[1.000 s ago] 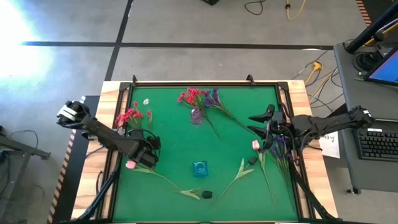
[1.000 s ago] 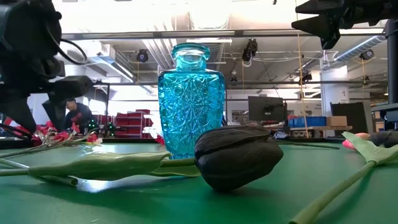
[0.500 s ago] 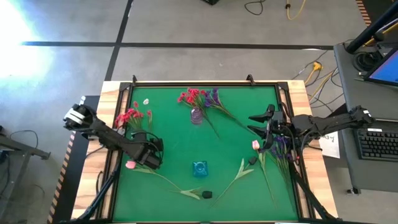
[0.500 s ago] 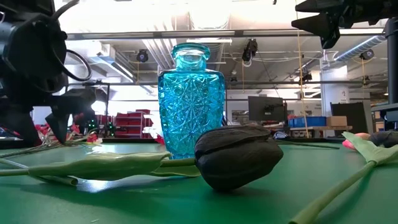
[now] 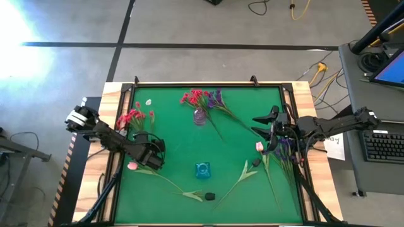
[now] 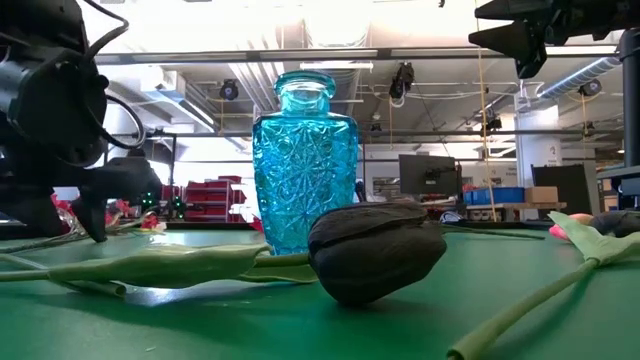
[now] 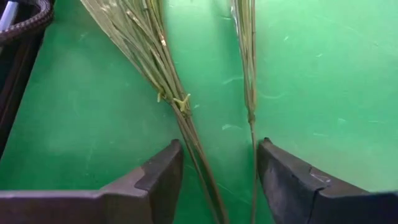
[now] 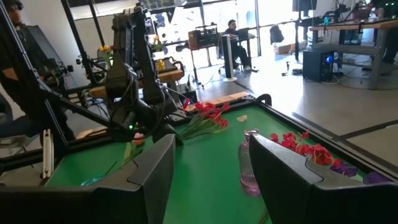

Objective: Sort flowers into vase by color
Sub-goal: Put the left red flowers into the purple vase

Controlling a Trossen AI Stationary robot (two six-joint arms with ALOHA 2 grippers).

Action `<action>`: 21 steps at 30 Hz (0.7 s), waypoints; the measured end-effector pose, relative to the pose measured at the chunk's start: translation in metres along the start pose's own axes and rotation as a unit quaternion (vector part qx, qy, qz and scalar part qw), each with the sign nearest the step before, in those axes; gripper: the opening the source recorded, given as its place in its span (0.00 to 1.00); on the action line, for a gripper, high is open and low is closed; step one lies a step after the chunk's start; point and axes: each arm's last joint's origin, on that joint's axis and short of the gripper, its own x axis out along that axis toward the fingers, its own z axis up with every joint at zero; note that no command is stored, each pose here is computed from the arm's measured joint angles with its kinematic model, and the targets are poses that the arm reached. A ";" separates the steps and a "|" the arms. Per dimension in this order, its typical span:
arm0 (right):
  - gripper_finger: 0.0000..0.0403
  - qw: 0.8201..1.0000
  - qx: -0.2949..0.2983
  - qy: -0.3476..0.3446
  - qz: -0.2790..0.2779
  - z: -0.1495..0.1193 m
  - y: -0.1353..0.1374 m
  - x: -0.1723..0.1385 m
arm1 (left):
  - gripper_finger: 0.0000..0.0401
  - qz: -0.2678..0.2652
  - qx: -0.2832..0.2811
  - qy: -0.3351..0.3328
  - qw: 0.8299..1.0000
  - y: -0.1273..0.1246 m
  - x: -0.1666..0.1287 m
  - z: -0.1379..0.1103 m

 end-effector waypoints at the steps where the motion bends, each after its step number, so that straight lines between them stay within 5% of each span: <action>1: 0.49 1.000 0.000 0.000 0.000 0.000 0.000 0.000 | 0.40 0.000 -0.002 0.000 1.000 0.000 0.000 0.000; 12: 0.49 1.000 0.004 0.000 0.000 0.000 0.000 0.000 | 0.12 -0.003 -0.009 -0.007 1.000 -0.004 0.000 -0.002; 21: 0.49 1.000 0.008 0.003 0.000 -0.001 0.000 0.000 | 0.00 -0.025 0.001 -0.012 1.000 -0.012 -0.005 -0.002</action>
